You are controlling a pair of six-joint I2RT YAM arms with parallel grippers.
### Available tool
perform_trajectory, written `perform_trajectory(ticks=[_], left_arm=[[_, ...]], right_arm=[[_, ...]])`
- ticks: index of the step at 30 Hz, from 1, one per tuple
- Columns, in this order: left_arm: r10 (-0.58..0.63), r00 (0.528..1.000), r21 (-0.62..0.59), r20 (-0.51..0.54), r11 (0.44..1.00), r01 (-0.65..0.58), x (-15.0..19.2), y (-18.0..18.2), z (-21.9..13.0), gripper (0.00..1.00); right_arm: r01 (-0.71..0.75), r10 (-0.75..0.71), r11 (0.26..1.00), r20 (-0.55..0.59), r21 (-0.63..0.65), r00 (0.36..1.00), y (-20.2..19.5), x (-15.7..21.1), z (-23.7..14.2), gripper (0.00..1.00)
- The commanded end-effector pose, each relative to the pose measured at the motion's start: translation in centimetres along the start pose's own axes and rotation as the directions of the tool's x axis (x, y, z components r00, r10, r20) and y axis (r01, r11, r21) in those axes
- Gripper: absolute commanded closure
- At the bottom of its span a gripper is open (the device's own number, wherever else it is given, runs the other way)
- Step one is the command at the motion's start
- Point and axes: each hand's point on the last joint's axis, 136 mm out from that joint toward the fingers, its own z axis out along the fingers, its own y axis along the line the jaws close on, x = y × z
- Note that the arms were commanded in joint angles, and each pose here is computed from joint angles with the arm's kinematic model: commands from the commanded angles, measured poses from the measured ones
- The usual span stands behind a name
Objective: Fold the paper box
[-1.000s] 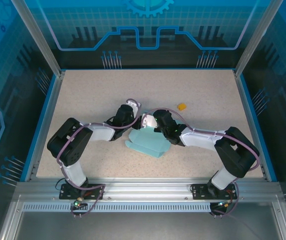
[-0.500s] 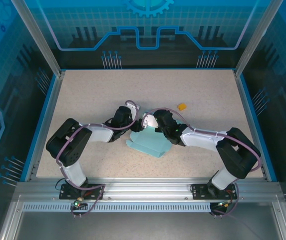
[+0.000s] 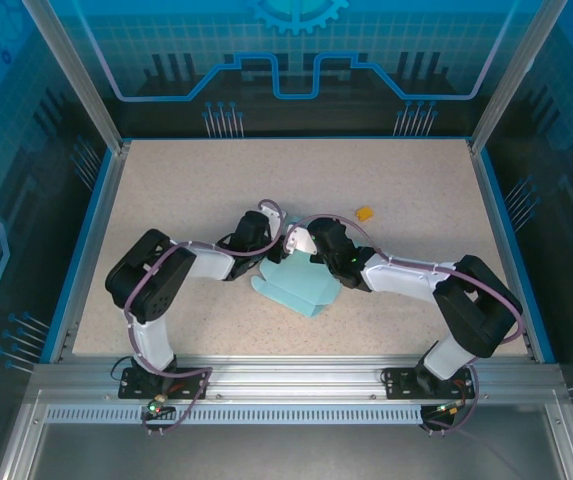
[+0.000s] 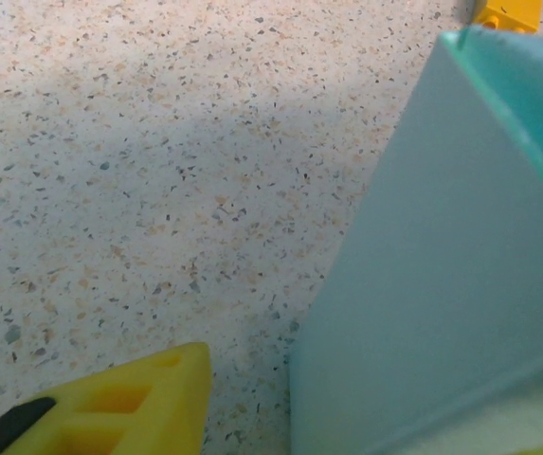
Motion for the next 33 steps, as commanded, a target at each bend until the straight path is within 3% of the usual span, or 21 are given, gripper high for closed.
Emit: perform_trajectory(ticks=[1,6,13,19,33], left_arm=[[-0.067,0.998,-0.157,-0.006,0.985,0.065,0.5,3.7,0.6,0.62],[-0.158,0.986,-0.228,0.049,0.959,0.166,-0.4,4.9,0.2,0.68],[-0.240,0.965,-0.260,0.110,0.930,0.261,-1.5,5.5,-0.1,0.63],[-0.197,0.977,-0.177,0.080,0.962,0.208,-1.9,4.0,0.9,0.53],[-0.077,0.996,0.040,0.054,0.996,0.075,-2.1,1.4,1.3,0.44]], right_arm=[[-0.009,0.009,1.000,-0.029,0.001,1.000,-0.5,0.5,-0.7,1.00],[-0.016,0.015,1.000,-0.041,-0.013,0.999,0.3,0.9,-0.8,1.00],[-0.042,0.041,0.998,-0.032,-0.036,0.999,1.3,0.6,-1.0,1.00],[-0.039,0.038,0.999,-0.034,-0.034,0.999,1.2,0.7,-0.9,1.00],[-0.109,0.107,0.985,-0.020,-0.131,0.994,0.7,1.1,-1.4,1.00]])
